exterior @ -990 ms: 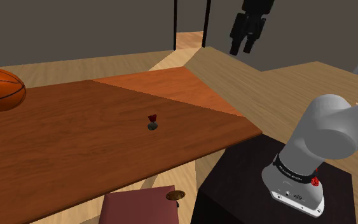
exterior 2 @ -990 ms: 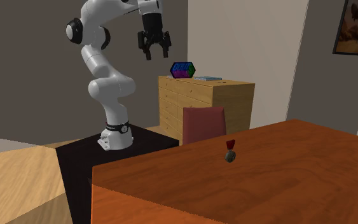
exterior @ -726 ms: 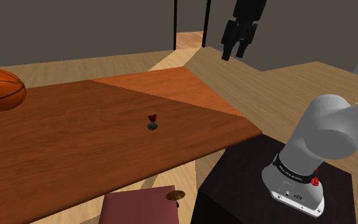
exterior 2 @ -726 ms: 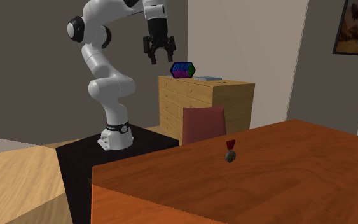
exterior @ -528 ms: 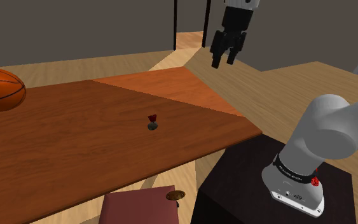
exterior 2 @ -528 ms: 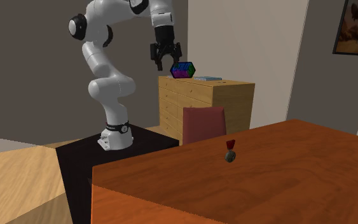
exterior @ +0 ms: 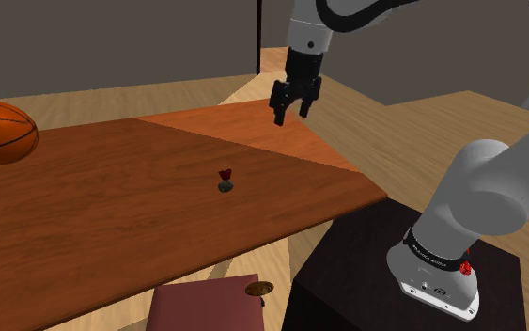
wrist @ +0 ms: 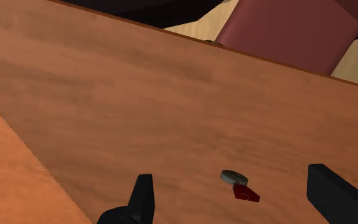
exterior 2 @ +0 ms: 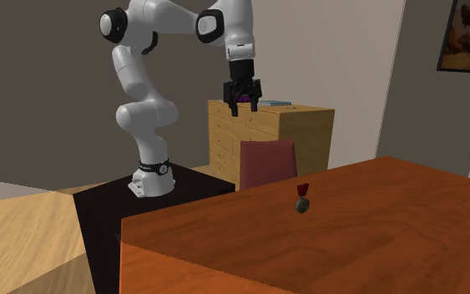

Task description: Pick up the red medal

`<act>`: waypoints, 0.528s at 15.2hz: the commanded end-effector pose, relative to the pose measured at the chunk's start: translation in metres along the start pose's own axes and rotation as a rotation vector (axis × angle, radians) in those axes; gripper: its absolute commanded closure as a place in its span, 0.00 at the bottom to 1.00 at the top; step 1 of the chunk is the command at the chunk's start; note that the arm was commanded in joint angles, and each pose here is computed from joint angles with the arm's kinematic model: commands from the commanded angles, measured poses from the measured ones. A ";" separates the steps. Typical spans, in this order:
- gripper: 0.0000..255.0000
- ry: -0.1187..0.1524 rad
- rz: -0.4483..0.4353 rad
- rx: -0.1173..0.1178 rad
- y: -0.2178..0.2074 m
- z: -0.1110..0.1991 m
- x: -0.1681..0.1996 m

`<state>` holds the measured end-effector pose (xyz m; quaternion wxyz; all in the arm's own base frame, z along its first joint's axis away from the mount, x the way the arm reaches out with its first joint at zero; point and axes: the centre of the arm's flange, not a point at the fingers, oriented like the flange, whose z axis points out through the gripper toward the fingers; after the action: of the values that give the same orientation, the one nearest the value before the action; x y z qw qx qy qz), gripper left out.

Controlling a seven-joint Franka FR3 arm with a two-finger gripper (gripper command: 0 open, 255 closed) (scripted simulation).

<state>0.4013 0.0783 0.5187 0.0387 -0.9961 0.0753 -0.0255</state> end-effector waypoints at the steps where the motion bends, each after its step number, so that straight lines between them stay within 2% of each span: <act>1: 0.00 0.004 0.005 -0.007 -0.007 0.024 0.014; 8: 0.00 0.015 0.022 -0.033 -0.039 0.094 0.066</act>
<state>0.4693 0.1134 0.4398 0.0236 -0.9956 0.0854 -0.0301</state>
